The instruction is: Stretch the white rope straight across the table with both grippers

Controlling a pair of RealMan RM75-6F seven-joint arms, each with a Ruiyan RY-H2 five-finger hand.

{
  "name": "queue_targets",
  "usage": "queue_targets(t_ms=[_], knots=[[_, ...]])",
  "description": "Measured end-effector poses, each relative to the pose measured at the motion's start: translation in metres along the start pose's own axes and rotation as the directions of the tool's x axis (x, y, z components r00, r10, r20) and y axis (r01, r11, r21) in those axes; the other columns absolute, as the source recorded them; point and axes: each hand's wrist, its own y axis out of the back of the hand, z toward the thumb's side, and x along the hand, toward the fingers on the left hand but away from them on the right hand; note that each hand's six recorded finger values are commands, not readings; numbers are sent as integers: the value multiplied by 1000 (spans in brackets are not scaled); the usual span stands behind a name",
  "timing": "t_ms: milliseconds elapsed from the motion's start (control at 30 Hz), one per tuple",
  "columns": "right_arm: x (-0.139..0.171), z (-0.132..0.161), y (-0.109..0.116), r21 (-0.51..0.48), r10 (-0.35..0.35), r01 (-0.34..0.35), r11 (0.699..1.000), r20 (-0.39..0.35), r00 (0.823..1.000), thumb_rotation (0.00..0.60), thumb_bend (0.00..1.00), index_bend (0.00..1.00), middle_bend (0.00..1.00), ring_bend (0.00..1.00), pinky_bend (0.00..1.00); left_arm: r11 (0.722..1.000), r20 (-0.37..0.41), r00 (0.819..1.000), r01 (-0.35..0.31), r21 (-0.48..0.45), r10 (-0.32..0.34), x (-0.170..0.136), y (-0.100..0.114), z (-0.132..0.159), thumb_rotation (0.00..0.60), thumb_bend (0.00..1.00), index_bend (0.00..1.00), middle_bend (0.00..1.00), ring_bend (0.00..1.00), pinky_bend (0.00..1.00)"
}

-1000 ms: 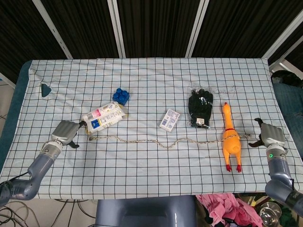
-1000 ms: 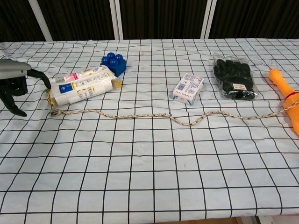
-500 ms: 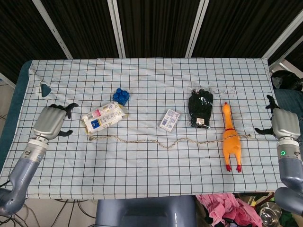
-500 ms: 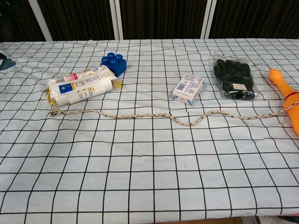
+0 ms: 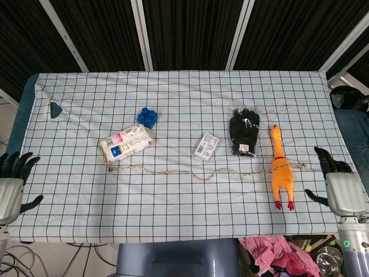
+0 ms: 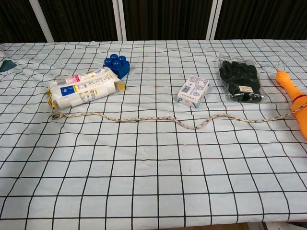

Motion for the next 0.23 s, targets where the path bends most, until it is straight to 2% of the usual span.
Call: queue_targets(t_ms=[233], knots=[[40,-1,-21,-39,7,-6,999,15,1000,600,63,12,101,261,227,999,-19,1000,20,-34,-20,-32,-20,-36,600,25,151,76,0,0]])
